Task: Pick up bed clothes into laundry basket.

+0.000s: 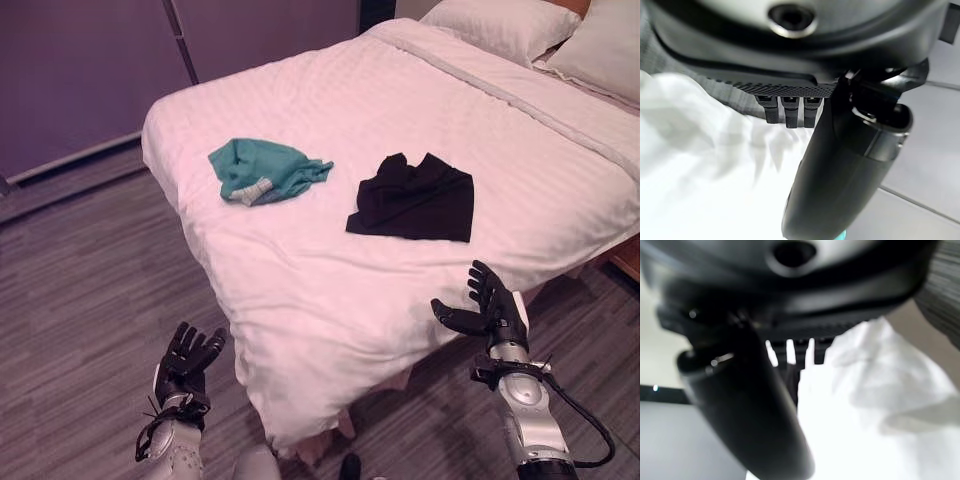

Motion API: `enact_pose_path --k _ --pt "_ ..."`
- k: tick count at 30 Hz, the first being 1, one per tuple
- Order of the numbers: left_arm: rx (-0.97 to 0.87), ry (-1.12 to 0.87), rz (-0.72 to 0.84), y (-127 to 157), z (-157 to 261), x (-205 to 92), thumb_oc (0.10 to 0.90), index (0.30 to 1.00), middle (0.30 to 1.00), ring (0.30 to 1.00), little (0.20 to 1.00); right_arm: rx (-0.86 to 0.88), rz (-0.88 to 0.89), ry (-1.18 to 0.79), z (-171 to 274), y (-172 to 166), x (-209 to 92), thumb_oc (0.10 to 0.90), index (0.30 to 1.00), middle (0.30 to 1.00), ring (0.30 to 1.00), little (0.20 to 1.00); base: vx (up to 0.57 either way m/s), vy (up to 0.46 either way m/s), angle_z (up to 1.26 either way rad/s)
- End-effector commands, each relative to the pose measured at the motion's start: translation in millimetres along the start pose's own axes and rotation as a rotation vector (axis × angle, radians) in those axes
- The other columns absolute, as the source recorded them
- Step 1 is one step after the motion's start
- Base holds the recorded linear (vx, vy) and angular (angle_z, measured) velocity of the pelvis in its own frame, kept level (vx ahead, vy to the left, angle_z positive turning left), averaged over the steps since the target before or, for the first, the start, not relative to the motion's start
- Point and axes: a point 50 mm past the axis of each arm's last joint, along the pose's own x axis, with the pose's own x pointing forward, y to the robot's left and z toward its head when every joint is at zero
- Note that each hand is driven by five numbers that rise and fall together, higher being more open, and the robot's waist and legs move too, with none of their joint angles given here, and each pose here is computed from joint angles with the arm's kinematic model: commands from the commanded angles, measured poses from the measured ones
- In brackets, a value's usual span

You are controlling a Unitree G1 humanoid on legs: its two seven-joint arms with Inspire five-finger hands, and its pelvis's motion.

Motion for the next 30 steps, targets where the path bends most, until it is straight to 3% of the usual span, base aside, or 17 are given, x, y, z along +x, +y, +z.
enact_pose_path --k 1,9,16,21,27,30 --pt "0.026 -0.252 -0.105 -20 58 15 0.8 0.9 0.9 0.9 0.9 -0.029 -0.031 -0.221 41 -12 2 0.8 0.9 0.9 0.9 0.9 0.15 0.074 -0.15" --pt "-0.042 -0.281 -0.038 -2 63 12 0.8 0.9 0.9 0.9 0.9 -0.008 -0.044 -0.131 19 -12 -7 0.8 0.9 0.9 0.9 0.9 0.13 0.118 -0.16" --pt "-0.034 -0.276 0.003 12 65 10 0.8 0.9 0.9 0.9 0.9 -0.059 -0.034 -0.207 40 -20 2 0.8 0.9 0.9 0.9 0.9 0.06 0.067 -0.07" --pt "0.038 -0.274 -0.055 11 76 15 0.8 0.9 0.9 0.9 0.9 -0.388 -0.039 -0.424 125 -71 32 0.8 0.9 0.9 0.9 0.9 0.04 0.028 0.05" --pt "0.06 -0.216 -0.153 0 65 15 0.8 0.9 0.9 0.9 0.9 -0.63 -0.128 -0.498 207 -106 64 0.8 0.9 0.9 0.9 0.9 0.02 0.007 0.03" --pt "0.081 -0.189 -0.191 2 62 11 0.8 0.9 0.9 0.9 0.9 -0.965 -0.228 -0.514 278 -127 67 0.8 0.9 0.9 0.9 0.9 0.0 0.007 0.16"
